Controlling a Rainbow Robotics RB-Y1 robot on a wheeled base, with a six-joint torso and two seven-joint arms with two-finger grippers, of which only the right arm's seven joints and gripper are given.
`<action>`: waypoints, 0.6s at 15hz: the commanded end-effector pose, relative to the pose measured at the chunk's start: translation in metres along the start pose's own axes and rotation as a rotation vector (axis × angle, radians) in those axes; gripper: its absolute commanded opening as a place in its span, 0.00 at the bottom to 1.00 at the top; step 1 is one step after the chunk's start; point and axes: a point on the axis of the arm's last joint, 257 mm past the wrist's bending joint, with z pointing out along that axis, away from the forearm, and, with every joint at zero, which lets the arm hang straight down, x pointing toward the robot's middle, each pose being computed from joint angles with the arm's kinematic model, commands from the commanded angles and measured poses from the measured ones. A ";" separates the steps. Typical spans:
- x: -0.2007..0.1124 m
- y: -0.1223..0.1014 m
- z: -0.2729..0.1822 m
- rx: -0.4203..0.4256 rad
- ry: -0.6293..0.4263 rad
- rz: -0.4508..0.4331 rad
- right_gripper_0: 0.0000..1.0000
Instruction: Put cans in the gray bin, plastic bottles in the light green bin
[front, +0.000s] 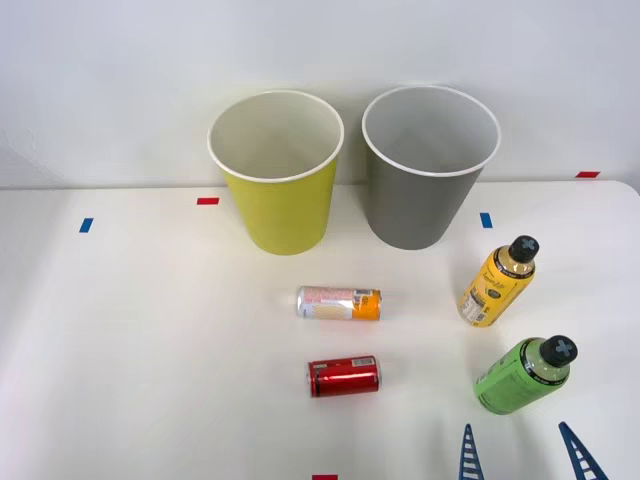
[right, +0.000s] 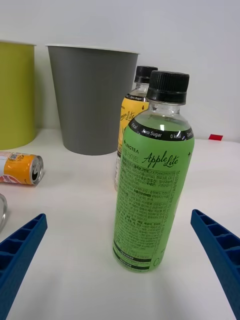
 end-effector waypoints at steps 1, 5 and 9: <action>0.000 0.000 0.000 0.000 0.000 0.000 1.00; 0.000 0.000 0.000 0.000 0.000 0.000 1.00; 0.000 0.000 0.000 0.000 0.000 0.000 1.00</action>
